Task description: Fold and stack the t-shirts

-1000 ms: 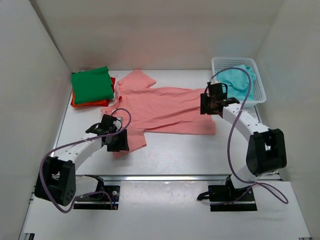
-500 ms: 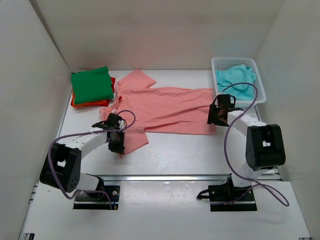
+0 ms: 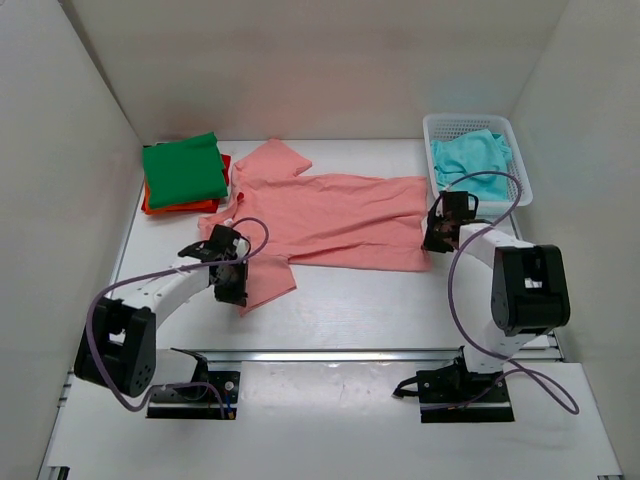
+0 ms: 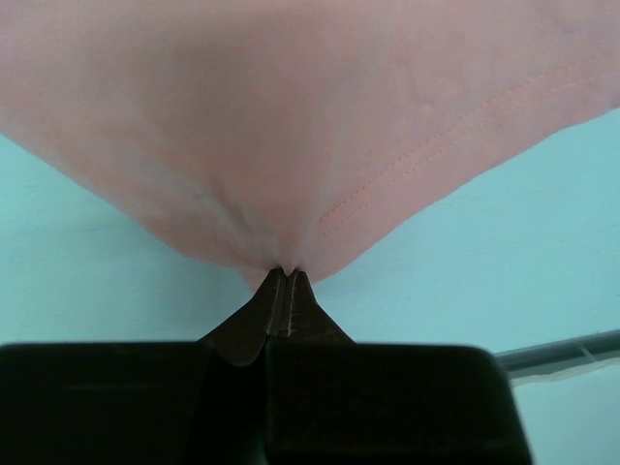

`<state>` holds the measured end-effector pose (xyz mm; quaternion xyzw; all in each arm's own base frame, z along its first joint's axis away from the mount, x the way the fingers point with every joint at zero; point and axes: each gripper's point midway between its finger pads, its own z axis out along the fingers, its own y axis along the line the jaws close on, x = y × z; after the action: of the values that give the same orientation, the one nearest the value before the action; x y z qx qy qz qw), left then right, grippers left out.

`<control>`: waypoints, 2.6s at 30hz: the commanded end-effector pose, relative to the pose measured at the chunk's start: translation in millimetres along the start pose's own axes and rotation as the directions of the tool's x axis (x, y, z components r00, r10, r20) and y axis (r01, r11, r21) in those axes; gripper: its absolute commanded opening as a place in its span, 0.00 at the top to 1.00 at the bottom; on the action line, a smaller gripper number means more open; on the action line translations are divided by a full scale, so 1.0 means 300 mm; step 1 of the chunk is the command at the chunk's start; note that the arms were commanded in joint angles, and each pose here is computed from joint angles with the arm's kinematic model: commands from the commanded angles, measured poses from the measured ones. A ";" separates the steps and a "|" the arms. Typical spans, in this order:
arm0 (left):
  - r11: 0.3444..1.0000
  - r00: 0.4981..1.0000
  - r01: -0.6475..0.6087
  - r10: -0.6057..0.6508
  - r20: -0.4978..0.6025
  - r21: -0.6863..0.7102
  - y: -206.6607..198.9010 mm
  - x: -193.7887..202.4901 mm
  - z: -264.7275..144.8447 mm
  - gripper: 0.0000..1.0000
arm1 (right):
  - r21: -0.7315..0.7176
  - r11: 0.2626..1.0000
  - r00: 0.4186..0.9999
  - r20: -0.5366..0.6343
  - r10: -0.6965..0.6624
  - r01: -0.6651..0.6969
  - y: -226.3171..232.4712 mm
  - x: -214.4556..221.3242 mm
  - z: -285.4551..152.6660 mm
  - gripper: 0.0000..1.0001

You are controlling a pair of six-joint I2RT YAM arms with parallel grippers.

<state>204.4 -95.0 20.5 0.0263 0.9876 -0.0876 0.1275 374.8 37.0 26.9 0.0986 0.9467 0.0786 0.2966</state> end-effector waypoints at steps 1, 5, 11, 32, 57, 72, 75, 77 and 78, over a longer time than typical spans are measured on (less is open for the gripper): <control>0.999 0.996 -0.036 0.033 0.080 0.034 -0.032 -0.077 -0.100 1.00 | -0.014 1.000 0.998 0.063 -0.008 0.009 0.028 -0.031 -0.086 1.00; 0.997 0.991 -0.071 0.067 0.114 0.032 -0.043 -0.104 -0.197 1.00 | -0.006 0.998 0.995 0.082 -0.060 0.061 0.059 0.004 -0.202 1.00; 0.997 0.983 -0.072 0.067 0.169 0.027 -0.016 -0.121 -0.324 1.00 | -0.056 0.995 0.996 0.038 -0.078 0.080 0.104 0.154 -0.344 1.00; 0.986 0.968 -0.154 0.137 0.211 0.068 -0.042 -0.026 -0.478 1.00 | -0.006 1.000 0.999 0.037 -0.030 0.030 -0.033 0.220 -0.583 1.00; 0.997 0.921 0.059 -0.035 0.388 -0.051 0.112 -0.345 -0.385 1.00 | -0.065 0.988 0.990 -0.017 -0.142 0.141 -0.022 0.146 -0.390 1.00; 0.986 0.933 0.137 -0.095 0.348 -0.098 0.203 -0.454 -0.236 1.00 | -0.034 0.990 0.990 -0.042 -0.136 0.135 -0.060 0.083 -0.260 1.00; 0.982 0.932 0.155 -0.109 0.347 -0.109 0.225 -0.466 -0.214 1.00 | -0.016 0.991 0.990 -0.045 -0.135 0.134 -0.075 0.072 -0.238 1.00; 0.980 0.929 0.170 -0.124 0.349 -0.106 0.240 -0.477 -0.202 1.00 | -0.020 0.991 0.990 -0.038 -0.133 0.132 -0.072 0.055 -0.226 1.00; 0.978 0.929 0.177 -0.128 0.348 -0.113 0.250 -0.480 -0.197 1.00 | -0.020 0.991 0.990 -0.042 -0.133 0.132 -0.072 0.052 -0.215 1.00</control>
<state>315.4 -26.6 91.5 -0.0577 0.9637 -0.0428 0.2571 291.8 20.1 50.7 0.0349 0.9682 0.0769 0.2355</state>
